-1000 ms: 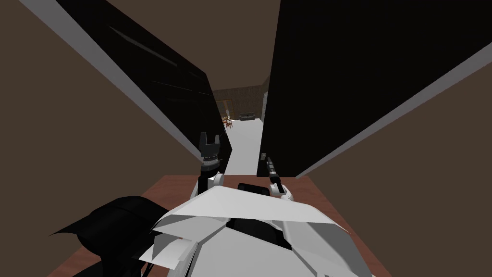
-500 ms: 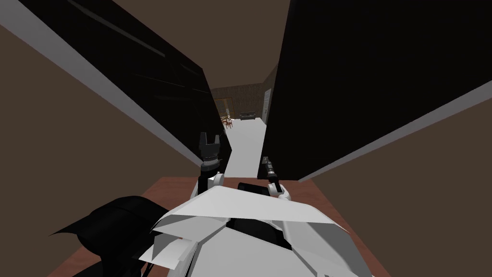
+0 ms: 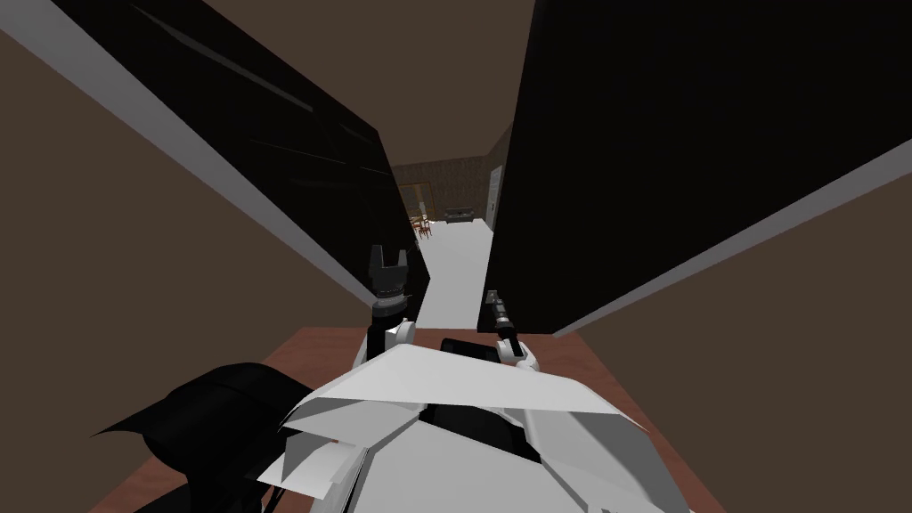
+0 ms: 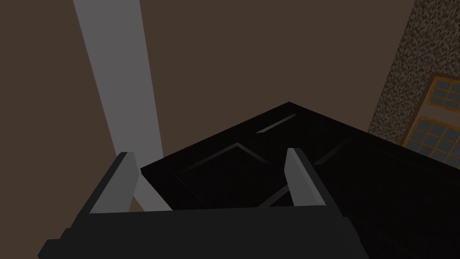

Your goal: Push the door open

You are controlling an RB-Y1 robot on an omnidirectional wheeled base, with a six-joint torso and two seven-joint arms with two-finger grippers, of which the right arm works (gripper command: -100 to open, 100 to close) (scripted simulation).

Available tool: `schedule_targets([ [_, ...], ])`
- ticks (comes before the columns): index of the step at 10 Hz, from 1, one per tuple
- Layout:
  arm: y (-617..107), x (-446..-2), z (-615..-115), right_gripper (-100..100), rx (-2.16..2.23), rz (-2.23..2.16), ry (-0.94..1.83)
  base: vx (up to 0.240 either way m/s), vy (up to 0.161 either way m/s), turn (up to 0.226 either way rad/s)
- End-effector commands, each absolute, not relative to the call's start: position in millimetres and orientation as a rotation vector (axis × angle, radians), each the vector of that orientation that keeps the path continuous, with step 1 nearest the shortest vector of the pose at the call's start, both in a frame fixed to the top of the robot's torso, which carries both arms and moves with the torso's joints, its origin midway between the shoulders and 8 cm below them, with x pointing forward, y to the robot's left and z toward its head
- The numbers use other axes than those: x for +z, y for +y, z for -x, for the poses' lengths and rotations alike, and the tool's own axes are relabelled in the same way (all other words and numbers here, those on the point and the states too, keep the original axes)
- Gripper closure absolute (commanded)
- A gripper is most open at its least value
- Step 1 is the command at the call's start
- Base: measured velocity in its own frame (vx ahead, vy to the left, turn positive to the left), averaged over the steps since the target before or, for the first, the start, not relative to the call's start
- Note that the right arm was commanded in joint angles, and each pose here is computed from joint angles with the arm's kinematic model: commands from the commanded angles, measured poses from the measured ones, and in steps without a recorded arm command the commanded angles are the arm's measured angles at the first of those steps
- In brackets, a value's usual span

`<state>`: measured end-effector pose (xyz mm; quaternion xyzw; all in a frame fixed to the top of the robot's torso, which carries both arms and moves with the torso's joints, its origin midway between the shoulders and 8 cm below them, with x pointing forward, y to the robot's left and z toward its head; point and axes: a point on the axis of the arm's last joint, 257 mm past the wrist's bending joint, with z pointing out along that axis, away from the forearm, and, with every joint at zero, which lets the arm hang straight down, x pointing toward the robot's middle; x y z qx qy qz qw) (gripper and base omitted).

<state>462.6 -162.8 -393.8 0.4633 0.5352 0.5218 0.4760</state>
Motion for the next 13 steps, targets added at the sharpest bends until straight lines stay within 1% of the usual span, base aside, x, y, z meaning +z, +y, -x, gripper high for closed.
schedule_targets([
  [1,-179.6,-394.4,-463.9,100,1.248,-1.129,1.303,0.103,0.033,-0.014],
  [5,-210.0,-394.1,-466.4,100,1.199,-1.129,1.286,0.180,0.065,-0.056],
  [6,-205.6,-395.1,-463.6,-100,1.208,-1.126,1.297,-0.017,0.033,-0.037],
  [8,-205.6,-394.8,-463.6,-100,1.210,-1.126,1.297,-0.155,0.010,-0.006],
  [13,-185.9,-392.4,-463.5,-100,1.254,-1.155,1.279,-0.208,0.010,-0.023],
])
